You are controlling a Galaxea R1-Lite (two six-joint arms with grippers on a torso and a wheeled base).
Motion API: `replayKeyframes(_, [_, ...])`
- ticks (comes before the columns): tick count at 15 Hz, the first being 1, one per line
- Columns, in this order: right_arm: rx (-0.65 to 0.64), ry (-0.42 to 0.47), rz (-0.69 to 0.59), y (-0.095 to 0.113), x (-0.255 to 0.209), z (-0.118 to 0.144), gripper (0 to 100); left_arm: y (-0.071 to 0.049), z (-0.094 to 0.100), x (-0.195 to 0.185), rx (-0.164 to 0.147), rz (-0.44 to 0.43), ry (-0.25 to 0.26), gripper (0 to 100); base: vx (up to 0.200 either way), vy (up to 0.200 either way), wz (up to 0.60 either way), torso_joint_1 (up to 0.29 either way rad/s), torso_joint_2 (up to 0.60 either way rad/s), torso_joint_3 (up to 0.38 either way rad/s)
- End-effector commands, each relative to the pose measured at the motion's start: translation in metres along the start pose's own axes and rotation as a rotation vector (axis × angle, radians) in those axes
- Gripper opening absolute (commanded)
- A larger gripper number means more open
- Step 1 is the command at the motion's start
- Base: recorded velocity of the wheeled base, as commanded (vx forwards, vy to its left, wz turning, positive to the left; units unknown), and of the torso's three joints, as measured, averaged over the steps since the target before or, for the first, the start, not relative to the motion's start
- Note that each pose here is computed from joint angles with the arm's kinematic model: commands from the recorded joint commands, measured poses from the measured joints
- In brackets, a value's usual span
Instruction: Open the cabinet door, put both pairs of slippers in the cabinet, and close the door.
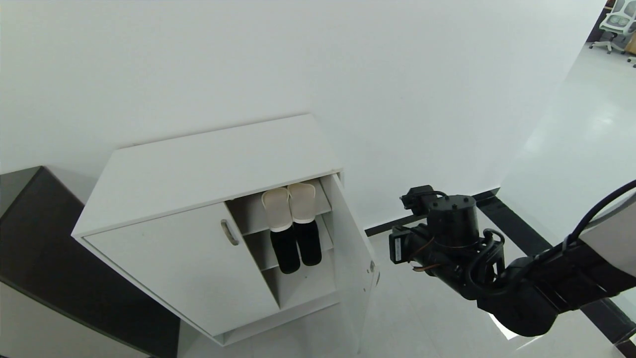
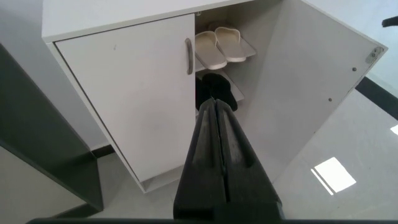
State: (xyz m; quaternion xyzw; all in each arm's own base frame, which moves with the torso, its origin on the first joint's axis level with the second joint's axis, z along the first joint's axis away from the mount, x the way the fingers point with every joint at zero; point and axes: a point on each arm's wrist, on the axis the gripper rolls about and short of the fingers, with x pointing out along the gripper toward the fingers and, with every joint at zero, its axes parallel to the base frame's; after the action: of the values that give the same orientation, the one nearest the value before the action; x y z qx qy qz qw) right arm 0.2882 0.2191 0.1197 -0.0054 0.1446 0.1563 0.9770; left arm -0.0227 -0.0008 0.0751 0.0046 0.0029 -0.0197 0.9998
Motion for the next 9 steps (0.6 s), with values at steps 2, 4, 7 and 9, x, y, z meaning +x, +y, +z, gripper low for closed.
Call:
replayKeyframes(2, [0.017,0.026,0.084,0.023,-0.004,-0.009,0,0.0,0.0,0.0,0.0,-0.001,-0.001,0,0.0,0.0,0.0,0.0,0.0,0.0])
replayKeyframes(4, [0.017,0.025,0.151,0.035,-0.012,-0.012,0,0.0,0.0,0.0,0.0,-0.001,0.0,0,0.0,0.0,0.0,0.0,0.0,0.0])
replayKeyframes(7, [0.026,-0.01,0.252,0.039,-0.025,-0.01,0,0.0,0.0,0.0,0.0,0.001,0.0,0,0.0,0.0,0.0,0.0,0.0,0.0])
replayKeyframes(9, [0.027,-0.012,0.258,0.038,-0.028,-0.009,0,0.0,0.0,0.0,0.0,0.001,0.0,0,0.0,0.0,0.0,0.0,0.0,0.0])
